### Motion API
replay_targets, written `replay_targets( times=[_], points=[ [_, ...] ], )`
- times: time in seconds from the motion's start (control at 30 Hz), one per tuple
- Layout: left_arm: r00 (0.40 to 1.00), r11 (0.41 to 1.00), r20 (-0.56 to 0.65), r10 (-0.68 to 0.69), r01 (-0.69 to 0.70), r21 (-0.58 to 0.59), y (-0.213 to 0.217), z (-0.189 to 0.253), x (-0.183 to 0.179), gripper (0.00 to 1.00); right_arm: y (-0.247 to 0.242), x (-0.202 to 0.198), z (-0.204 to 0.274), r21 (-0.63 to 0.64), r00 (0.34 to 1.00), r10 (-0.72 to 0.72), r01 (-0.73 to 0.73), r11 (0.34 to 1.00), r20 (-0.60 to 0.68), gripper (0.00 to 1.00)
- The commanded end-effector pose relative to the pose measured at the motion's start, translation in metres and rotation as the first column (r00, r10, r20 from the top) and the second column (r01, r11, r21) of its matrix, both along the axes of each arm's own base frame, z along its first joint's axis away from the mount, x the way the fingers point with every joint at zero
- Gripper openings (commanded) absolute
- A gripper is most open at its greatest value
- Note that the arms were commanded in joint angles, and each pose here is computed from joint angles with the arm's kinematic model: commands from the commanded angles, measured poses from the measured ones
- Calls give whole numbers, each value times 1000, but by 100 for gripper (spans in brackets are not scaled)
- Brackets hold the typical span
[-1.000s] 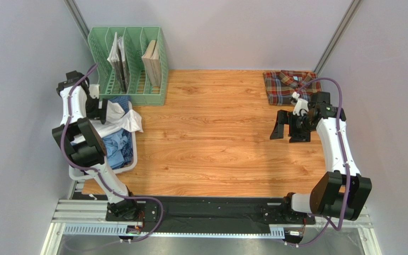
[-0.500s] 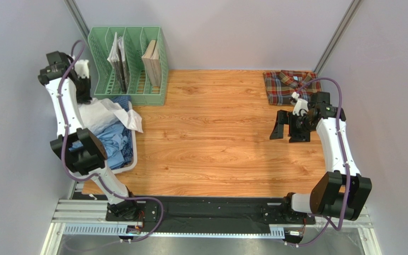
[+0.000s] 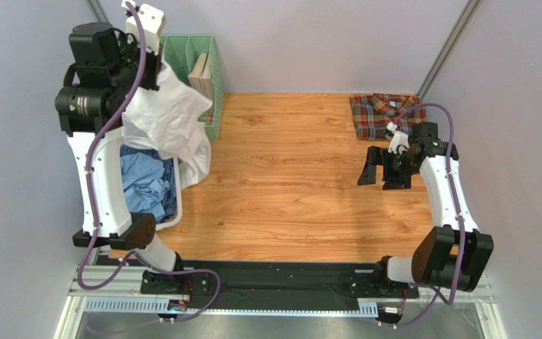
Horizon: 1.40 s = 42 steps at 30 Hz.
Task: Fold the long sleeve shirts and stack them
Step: Grab the shirt from the pile, then move the shirt to the center of the board
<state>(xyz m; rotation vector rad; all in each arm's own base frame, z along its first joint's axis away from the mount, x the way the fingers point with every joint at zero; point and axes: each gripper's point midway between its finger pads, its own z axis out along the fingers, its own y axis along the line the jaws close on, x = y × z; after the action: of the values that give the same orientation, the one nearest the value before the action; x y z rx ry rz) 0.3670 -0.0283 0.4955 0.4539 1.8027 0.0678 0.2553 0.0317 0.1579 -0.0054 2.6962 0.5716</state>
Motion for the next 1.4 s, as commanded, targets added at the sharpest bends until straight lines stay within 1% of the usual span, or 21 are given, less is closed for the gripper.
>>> replay_targets(
  times=[0.0,0.07,0.13,0.3,0.37,0.43,0.47,0.5,0.53,0.57,0.6,0.63,0.67,0.73,0.77,0.9,1.1,1.13,1.2,1.23,1.37],
  points=[
    [936,985,320,-144,167,-42,-67,91,-22,0,2,4,4,11,1000,7,-7,1000,30,100],
    [895,959,378,-238,278,-55,-107,108,-36,0,2,4,5,9,999,7,-7,1000,37,100],
    [852,934,453,-263,343,-102,-129,132,-46,0,2,3,4,7,999,5,-5,1000,39,100],
    [756,817,540,-368,541,-199,-185,161,-73,0,2,3,4,2,999,3,-4,1000,44,100],
    [757,773,506,-413,586,-245,-203,151,-73,0,1,3,5,1,999,3,-4,1000,49,100],
    [762,751,447,-469,611,-252,-215,130,-71,0,2,2,5,1,999,5,-5,1000,48,100],
    [778,755,369,-508,608,-244,-225,101,-61,0,2,2,7,0,999,6,-6,1000,54,100],
    [778,753,311,-546,618,-226,-225,82,-67,0,1,2,8,-2,998,7,-7,1000,58,100],
    [724,707,194,-662,689,-161,-229,37,-75,14,2,2,10,-7,997,25,-25,1000,69,100],
    [728,709,71,-681,681,-183,-225,-9,-74,27,1,0,13,-12,997,34,-34,999,69,100],
    [736,722,-8,-677,662,-202,-215,-38,-71,36,3,0,16,-6,996,50,-50,999,78,100],
    [754,745,-68,-653,624,-236,-192,-63,-59,50,2,0,18,-18,992,81,-79,997,93,100],
    [760,776,-183,-623,573,-264,-174,-113,-53,59,3,-1,20,-22,990,95,-93,995,100,100],
    [767,815,-286,-574,504,-285,-131,-157,-44,73,2,2,28,-42,979,141,-137,990,145,100],
    [736,820,-362,-572,515,-249,-117,-188,-52,83,3,3,30,-41,974,160,-156,987,158,100],
    [682,809,-444,-582,540,-232,-101,-229,-83,84,19,12,29,-32,950,259,-257,966,174,100],
    [540,774,-616,-574,602,-194,-124,-297,-126,81,47,46,-5,-134,926,358,-342,930,122,95],
    [534,799,-680,-502,587,-129,-115,-320,-129,81,49,54,-5,-150,924,360,-341,928,125,95],
    [492,792,-741,-458,604,-88,-120,-346,-133,82,50,71,-19,-171,935,342,-323,931,95,95],
    [467,808,-782,-413,584,-78,-116,-364,-135,81,51,77,-21,-176,937,337,-318,932,93,94],
    [449,832,-829,-334,553,-36,-109,-396,-125,82,50,113,-28,-213,942,318,-291,933,104,93]
  ],
)
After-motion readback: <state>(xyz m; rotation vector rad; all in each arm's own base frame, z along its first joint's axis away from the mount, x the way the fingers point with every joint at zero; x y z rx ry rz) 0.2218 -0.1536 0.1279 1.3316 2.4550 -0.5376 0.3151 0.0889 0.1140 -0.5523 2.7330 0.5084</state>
